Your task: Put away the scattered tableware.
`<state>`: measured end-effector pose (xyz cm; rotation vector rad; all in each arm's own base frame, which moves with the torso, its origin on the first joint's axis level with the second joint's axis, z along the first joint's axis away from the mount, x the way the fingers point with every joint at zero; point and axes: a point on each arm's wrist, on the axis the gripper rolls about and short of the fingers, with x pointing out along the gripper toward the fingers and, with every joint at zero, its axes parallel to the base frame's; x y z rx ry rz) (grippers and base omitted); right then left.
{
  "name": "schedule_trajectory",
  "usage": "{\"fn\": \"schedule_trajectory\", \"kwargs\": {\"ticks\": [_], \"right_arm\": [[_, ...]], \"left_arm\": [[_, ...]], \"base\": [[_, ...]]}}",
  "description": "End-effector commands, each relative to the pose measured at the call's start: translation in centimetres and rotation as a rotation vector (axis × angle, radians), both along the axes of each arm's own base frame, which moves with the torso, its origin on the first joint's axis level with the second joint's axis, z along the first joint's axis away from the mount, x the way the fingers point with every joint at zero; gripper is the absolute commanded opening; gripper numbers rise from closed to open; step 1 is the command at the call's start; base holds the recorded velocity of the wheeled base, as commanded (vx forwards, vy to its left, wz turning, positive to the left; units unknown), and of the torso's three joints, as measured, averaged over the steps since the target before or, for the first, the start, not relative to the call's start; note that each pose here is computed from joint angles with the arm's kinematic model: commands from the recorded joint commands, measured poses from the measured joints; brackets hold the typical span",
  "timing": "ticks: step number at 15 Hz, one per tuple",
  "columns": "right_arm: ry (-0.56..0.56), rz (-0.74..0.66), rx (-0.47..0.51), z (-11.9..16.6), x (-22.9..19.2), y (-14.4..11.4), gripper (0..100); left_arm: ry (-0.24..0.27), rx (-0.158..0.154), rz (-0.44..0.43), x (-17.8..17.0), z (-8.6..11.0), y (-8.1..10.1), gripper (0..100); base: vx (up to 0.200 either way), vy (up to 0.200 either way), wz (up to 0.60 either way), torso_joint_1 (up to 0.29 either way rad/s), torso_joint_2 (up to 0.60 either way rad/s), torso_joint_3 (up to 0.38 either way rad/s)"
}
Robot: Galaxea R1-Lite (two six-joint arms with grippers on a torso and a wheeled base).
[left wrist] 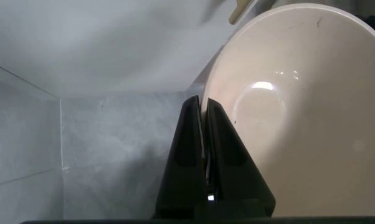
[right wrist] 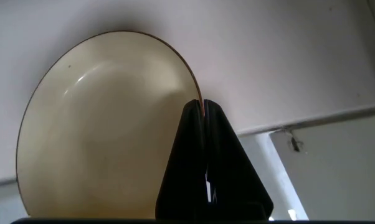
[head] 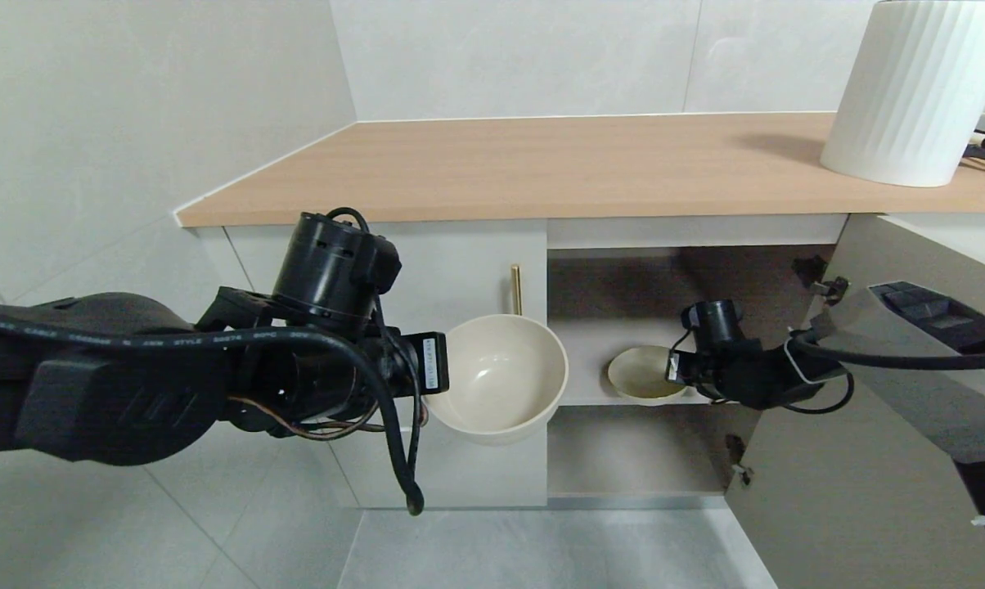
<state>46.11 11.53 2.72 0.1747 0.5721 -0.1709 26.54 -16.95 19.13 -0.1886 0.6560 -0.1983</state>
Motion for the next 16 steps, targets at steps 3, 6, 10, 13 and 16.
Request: {"fn": "schedule_trajectory", "kwargs": {"ticks": [3, 6, 10, 13, 16], "right_arm": [[-0.006, -0.025, -0.014, -1.6, 1.3, 0.1, 0], [-0.025, -0.035, -0.014, -1.6, 1.9, 0.2, 0], [-0.047, -0.037, -0.008, -1.8, 2.8, 0.4, 0], [-0.059, -0.05, -0.009, -2.1, 3.3, 0.2, 0], [-0.071, -0.056, -0.006, -2.0, 3.7, -0.1, 0]], "left_arm": [[0.01, 0.009, 0.001, 0.3, -0.4, -0.2, 0], [0.004, 0.005, 0.001, 0.3, -0.4, -0.2, 0], [0.004, 0.005, 0.001, 0.5, -0.6, -0.3, 0], [0.004, 0.005, 0.001, 0.6, -0.7, -0.4, 0], [0.007, 0.006, 0.001, 0.6, -0.8, -0.4, 0]], "base": [[0.0, 0.0, 0.0, 0.0, 0.0, 0.0], [0.0, 0.0, 0.0, 0.0, 0.0, 0.0], [0.0, 0.0, 0.0, 0.0, 0.0, 0.0], [0.0, 0.0, 0.0, 0.0, 0.0, 0.0], [0.0, 0.0, 0.0, 0.0, 0.0, 0.0]]}}
